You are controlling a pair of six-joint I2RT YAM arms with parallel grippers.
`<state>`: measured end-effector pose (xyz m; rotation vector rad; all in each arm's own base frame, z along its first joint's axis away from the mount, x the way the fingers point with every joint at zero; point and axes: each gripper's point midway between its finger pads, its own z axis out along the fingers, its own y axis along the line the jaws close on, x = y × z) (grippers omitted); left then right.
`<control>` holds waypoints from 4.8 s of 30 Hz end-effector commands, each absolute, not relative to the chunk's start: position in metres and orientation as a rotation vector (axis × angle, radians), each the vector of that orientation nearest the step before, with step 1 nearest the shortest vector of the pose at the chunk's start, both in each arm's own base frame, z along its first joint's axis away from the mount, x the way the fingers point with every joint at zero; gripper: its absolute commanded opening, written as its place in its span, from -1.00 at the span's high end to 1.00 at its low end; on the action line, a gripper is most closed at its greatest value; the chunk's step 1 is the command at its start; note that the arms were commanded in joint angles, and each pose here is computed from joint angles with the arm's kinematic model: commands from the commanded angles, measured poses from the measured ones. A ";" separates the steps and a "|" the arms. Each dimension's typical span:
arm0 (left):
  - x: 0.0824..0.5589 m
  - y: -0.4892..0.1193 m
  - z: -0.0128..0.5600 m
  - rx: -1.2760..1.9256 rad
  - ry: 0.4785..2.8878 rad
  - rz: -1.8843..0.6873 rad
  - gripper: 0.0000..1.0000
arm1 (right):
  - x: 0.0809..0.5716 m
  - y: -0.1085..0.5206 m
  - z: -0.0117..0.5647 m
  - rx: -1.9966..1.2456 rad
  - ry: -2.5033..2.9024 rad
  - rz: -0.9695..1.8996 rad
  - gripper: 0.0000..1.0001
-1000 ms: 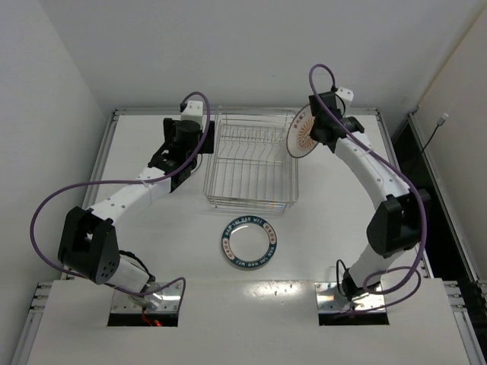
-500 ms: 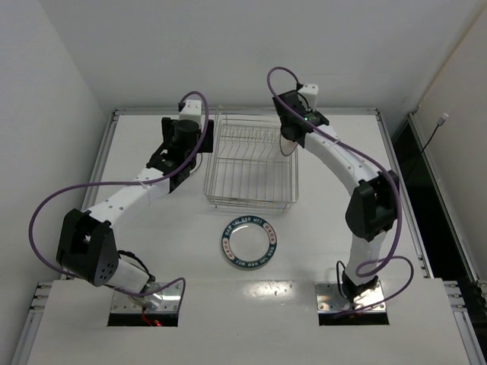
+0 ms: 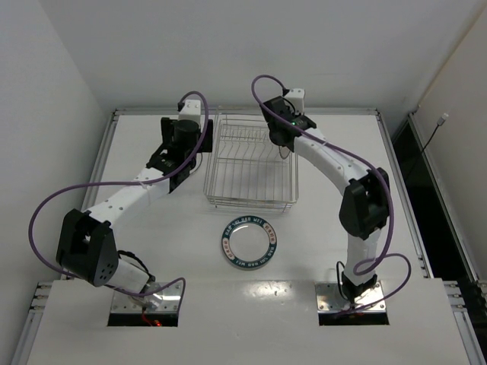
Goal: Load the plates into the dish rack
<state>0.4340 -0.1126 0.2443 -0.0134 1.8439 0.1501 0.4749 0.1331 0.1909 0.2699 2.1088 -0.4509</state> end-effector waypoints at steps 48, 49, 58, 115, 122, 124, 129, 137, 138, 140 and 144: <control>0.476 0.040 0.051 -0.953 1.999 -0.740 -0.95 | 0.270 0.152 0.116 0.077 2.273 0.332 -0.24; 0.478 0.040 0.054 -0.955 1.985 -0.746 -0.92 | 0.270 0.152 0.119 0.078 2.265 0.337 -0.24; 0.477 0.019 0.017 -0.954 2.020 -0.914 -0.34 | 0.271 0.151 0.109 0.080 2.296 0.323 -0.27; 0.364 -0.210 0.337 0.419 1.335 -1.445 1.00 | 0.335 0.245 0.319 -0.229 1.619 1.028 -0.79; 0.347 -0.231 0.342 0.494 1.321 -1.492 1.00 | 0.346 0.236 0.314 -0.193 1.636 1.087 0.08; 0.347 -0.231 0.342 0.494 1.321 -1.492 1.00 | 0.350 0.231 0.316 -0.180 1.628 1.088 0.48; 0.364 -0.234 0.334 0.497 1.391 -1.410 0.52 | 0.362 0.218 0.335 -0.148 1.642 1.044 1.00; 0.430 -0.167 0.281 0.048 1.792 -0.809 -0.26 | 0.415 0.149 0.341 0.136 1.785 0.599 1.00; 0.439 -0.152 0.277 -0.027 1.806 -0.714 -0.37 | 0.416 0.138 0.325 0.175 1.856 0.519 1.00; 0.442 -0.129 0.280 -0.109 1.815 -0.577 -0.50 | 0.429 0.131 0.319 0.221 1.902 0.381 1.00; 0.443 -0.111 0.273 -0.169 1.841 -0.470 -0.56 | 0.441 0.119 0.314 0.299 1.891 0.188 1.00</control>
